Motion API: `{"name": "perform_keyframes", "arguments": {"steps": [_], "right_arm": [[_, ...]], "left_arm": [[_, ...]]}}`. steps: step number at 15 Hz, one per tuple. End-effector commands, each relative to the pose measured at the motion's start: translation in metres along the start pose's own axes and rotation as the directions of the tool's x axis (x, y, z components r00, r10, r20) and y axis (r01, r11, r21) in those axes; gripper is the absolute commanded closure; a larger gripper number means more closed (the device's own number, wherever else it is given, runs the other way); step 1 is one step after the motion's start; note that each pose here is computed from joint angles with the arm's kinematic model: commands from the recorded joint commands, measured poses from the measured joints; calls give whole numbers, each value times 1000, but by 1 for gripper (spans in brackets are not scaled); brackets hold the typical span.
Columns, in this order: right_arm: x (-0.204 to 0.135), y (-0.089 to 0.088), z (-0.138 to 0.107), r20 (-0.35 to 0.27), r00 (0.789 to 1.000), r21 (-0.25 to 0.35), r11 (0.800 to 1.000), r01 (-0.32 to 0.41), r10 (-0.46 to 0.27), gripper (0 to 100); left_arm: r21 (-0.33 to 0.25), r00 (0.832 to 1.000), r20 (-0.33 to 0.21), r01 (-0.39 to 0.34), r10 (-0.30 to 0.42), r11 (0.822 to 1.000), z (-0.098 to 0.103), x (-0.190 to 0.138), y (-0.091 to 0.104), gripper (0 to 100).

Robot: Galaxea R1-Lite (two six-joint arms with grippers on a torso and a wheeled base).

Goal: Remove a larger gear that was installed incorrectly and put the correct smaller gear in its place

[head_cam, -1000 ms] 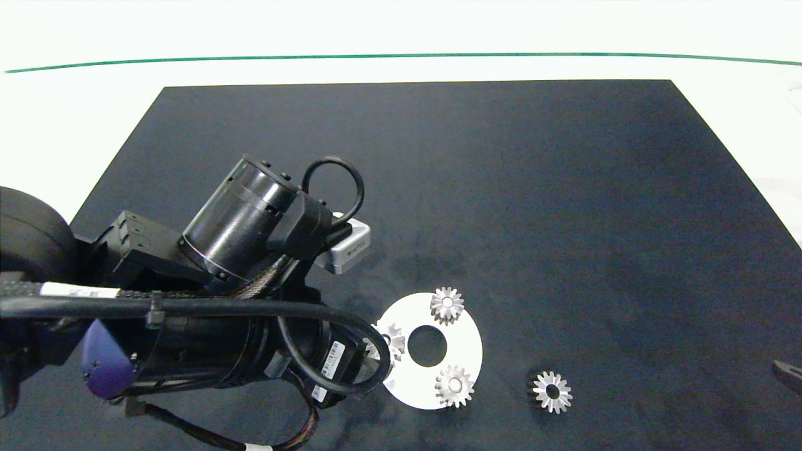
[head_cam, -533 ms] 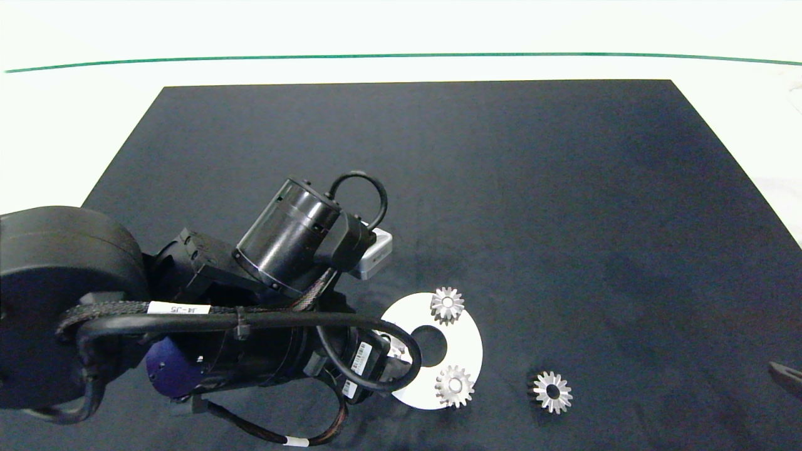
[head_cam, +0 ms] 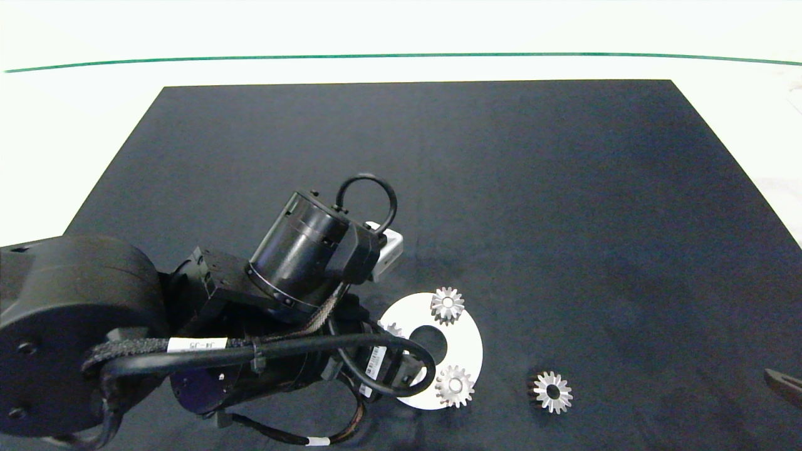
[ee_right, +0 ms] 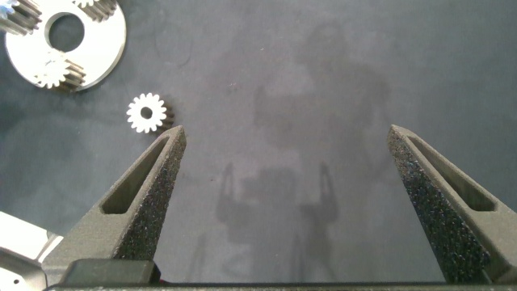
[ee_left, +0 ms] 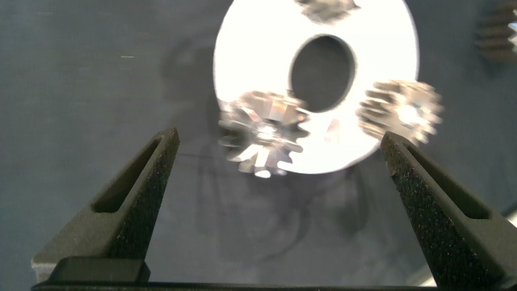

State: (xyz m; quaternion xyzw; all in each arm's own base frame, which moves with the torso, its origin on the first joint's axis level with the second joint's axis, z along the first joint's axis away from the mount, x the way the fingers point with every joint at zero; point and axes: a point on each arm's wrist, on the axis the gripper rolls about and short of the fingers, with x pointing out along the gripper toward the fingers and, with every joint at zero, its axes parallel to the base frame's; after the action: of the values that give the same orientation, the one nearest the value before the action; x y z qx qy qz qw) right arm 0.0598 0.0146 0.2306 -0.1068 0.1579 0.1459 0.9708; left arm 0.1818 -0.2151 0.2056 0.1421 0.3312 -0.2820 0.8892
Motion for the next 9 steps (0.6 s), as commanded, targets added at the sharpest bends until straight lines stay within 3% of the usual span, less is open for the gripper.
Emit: {"name": "perform_keyframes", "arguments": {"steps": [1,9], "right_arm": [[0,1,-1,-3,1000,-6,1000,-11,11,0],[1,1,-2,-8,1000,-6,1000,-11,11,0]], "left_arm": [[11,1000,-11,6,-6,1000,-3,2,-4,0],[17,999,50,-12,12,1000,-5,12,-12,0]]}}
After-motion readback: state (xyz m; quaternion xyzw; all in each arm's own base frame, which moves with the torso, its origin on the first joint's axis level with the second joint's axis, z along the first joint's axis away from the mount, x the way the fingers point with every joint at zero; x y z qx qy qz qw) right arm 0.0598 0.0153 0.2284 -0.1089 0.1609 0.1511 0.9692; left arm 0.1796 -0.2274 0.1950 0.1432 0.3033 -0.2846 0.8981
